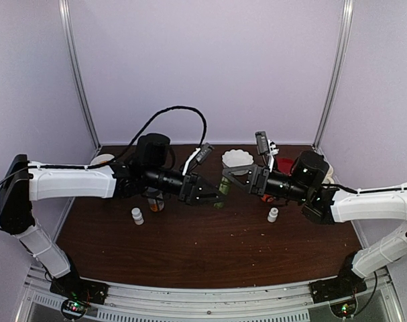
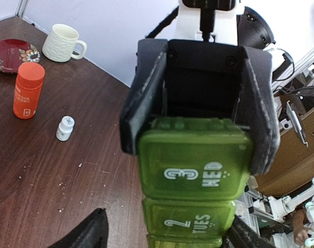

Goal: Sort the pills into containers
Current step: Open the lid of the pill container.

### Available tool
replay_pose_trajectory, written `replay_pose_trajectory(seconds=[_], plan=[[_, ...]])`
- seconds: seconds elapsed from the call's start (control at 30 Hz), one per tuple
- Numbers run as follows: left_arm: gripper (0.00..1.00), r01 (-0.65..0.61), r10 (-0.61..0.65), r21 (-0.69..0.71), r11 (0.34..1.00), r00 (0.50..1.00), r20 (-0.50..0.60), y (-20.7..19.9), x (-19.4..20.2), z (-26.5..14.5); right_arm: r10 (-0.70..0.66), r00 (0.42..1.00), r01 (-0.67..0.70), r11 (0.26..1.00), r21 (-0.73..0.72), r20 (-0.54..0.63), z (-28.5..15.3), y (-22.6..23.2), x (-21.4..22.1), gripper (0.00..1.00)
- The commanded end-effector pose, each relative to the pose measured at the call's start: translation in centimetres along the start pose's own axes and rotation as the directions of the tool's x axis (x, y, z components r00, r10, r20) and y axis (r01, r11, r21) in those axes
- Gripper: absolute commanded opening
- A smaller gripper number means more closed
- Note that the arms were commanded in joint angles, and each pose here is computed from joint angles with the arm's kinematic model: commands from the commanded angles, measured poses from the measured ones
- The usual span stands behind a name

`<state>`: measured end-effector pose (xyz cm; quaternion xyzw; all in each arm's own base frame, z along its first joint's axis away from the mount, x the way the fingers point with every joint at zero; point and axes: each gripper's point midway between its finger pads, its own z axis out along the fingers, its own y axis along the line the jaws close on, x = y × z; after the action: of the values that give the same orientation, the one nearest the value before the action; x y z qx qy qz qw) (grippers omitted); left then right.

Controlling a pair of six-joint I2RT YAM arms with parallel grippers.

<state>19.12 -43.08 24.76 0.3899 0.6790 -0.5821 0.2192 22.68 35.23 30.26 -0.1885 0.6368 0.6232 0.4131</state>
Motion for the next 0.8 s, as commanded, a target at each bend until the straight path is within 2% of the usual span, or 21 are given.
replay_pose_trajectory(seconds=[0.0, 0.1, 0.17, 0.27, 0.37, 0.4, 0.6, 0.77], plan=[[0.63, -0.067, 0.065, 0.055, 0.996, 0.997, 0.049, -1.8, -1.3, -0.1, -0.005, 0.999, 0.007, 0.999, -0.039, 0.045, -0.2, 0.8, -1.0, 0.33], [0.50, -0.069, 0.065, 0.059, 0.996, 0.996, 0.056, -1.9, -1.5, -0.2, -0.004, 0.999, 0.006, 0.999, -0.041, 0.046, -0.1, 0.8, -1.0, 0.37], [0.42, -0.071, 0.067, 0.064, 0.995, 0.996, 0.060, -2.1, -1.5, -0.2, -0.005, 0.999, 0.007, 0.999, -0.044, 0.046, -0.2, 0.9, -1.0, 0.45], [0.39, -0.081, 0.076, 0.064, 0.995, 0.994, 0.073, -2.4, -1.8, -0.4, 0.000, 0.999, 0.002, 0.999, -0.047, 0.053, -0.4, 0.9, -0.9, 0.65], [0.39, -0.092, 0.086, 0.064, 0.994, 0.992, 0.087, -2.9, -2.2, -0.8, 0.005, 0.998, -0.001, 0.998, -0.069, 0.068, -0.9, 1.2, -0.8, 0.81], [0.39, -0.094, 0.088, 0.064, 0.994, 0.992, 0.088, -3.0, -2.2, -0.9, 0.007, 0.997, 0.000, 0.997, -0.080, 0.076, -1.2, 1.4, -0.8, 0.83], [0.39, -0.099, 0.092, 0.075, 0.992, 0.991, 0.095, -3.5, -2.3, -1.1, 0.023, 0.996, -0.010, 0.990, -0.143, 0.092, -2.0, 2.1, -0.5, 0.73], [0.39, -0.093, 0.086, 0.082, 0.992, 0.993, 0.087, -3.5, -2.1, -1.0, 0.035, 0.995, -0.020, 0.987, -0.161, 0.090, -1.8, 2.2, -0.6, 0.79]])
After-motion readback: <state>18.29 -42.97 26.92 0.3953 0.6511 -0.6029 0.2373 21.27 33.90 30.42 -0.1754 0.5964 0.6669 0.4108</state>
